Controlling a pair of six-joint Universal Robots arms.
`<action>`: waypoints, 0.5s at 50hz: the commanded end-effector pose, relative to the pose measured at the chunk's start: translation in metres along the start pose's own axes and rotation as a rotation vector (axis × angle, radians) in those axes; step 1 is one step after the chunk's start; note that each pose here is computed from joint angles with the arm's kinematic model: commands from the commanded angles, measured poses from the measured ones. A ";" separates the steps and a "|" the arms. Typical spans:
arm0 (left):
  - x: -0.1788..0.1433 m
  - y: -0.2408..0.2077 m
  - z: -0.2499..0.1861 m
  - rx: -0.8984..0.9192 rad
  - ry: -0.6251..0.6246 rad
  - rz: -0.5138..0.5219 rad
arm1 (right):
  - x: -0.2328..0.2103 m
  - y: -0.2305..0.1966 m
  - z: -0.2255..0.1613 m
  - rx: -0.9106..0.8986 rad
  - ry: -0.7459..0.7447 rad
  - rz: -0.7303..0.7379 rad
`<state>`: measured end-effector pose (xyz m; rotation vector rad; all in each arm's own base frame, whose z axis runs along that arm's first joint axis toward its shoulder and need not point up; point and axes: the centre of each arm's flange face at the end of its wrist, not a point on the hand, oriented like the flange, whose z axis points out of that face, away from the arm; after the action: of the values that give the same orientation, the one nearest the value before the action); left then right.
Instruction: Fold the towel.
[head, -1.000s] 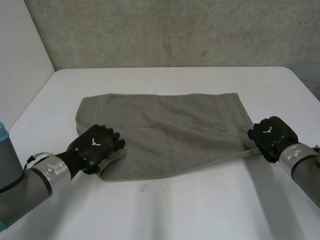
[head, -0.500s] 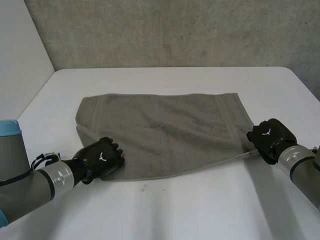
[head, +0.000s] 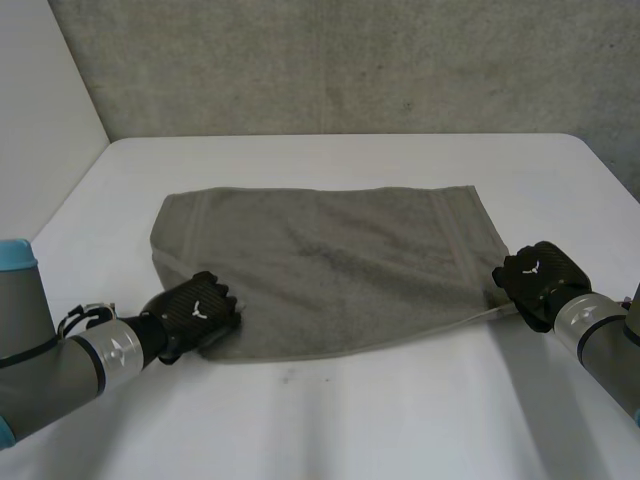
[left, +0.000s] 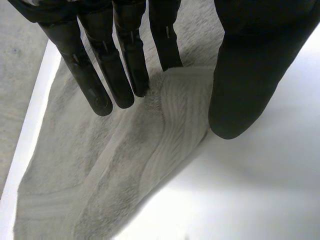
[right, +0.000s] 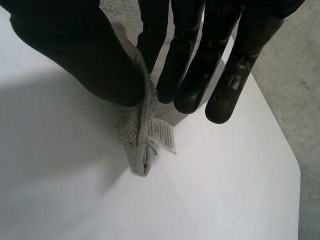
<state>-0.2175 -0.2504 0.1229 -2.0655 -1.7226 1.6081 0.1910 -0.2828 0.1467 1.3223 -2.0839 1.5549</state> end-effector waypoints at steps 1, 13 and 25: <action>-0.014 0.012 0.000 -0.042 -0.058 0.006 | 0.000 0.000 0.000 0.001 0.001 0.000; -0.020 0.030 -0.008 -0.181 -0.160 0.023 | 0.004 0.000 0.001 -0.001 0.013 0.001; -0.005 0.016 -0.040 -0.272 -0.200 -0.001 | 0.005 -0.003 -0.014 -0.049 -0.021 -0.007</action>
<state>-0.1840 -0.2555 0.1254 -2.0814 -2.0203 1.7094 0.1882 -0.2826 0.1507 1.3095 -2.0884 1.5371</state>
